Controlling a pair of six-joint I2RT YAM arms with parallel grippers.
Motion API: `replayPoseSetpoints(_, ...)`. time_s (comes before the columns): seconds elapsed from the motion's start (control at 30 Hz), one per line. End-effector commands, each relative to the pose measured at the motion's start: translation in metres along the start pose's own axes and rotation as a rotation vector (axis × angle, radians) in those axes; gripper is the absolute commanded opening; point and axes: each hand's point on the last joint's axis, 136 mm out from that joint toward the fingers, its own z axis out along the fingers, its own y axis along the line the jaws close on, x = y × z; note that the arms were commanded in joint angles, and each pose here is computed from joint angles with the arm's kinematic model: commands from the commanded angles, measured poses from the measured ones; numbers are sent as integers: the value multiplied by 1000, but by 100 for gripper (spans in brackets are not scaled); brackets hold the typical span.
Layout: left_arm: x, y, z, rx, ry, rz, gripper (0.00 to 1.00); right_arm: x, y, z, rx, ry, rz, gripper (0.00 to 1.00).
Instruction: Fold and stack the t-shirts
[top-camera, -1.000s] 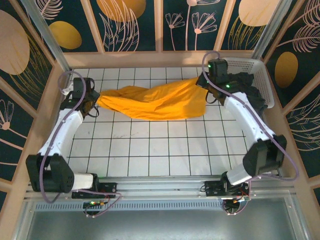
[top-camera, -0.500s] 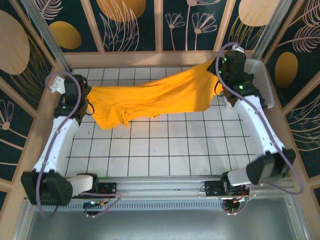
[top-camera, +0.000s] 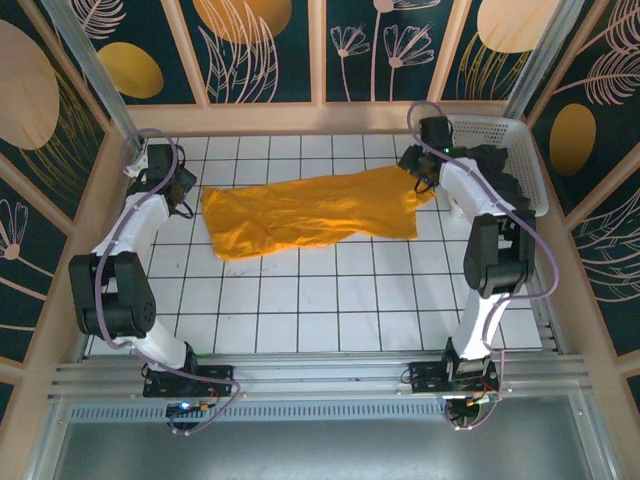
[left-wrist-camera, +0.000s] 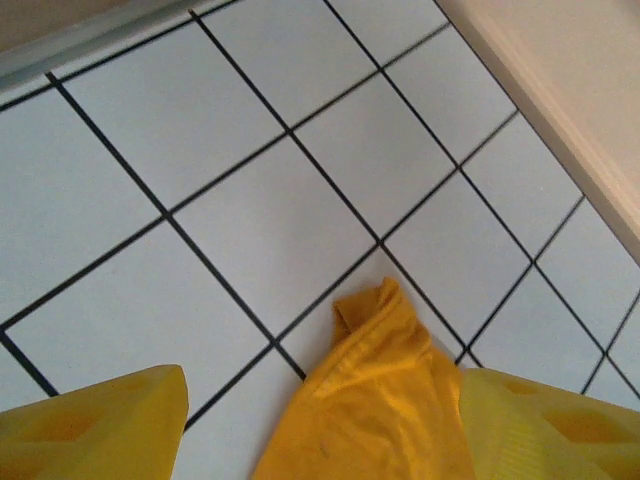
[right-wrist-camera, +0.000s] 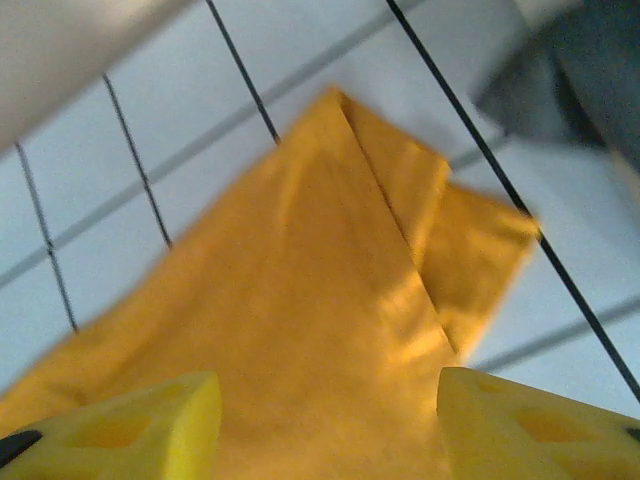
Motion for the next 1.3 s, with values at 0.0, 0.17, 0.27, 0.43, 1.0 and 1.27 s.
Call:
replayPoseSetpoints(0.0, 34, -1, 11, 69, 126, 88, 68, 26, -3, -18, -33, 26, -5, 59)
replayPoseSetpoints(0.17, 65, -9, 39, 118, 250, 139, 60, 66, -17, -11, -61, 109, -12, 59)
replayPoseSetpoints(0.27, 74, 0, 54, 75, 273, 168, 59, 82, -23, -5, -70, 169, -11, 59)
replayPoseSetpoints(0.43, 79, 0, 72, 80, 272, 225, 57, 96, -27, 0, -82, 216, -4, 59)
replayPoseSetpoints(1.0, 89, -1, 104, 101, 299, 344, 26, 93, -25, 0, -80, 222, 0, 58)
replayPoseSetpoints(1.27, 70, -6, 91, 88, 246, 346, 0, 92, -34, 3, -37, 209, 22, 56)
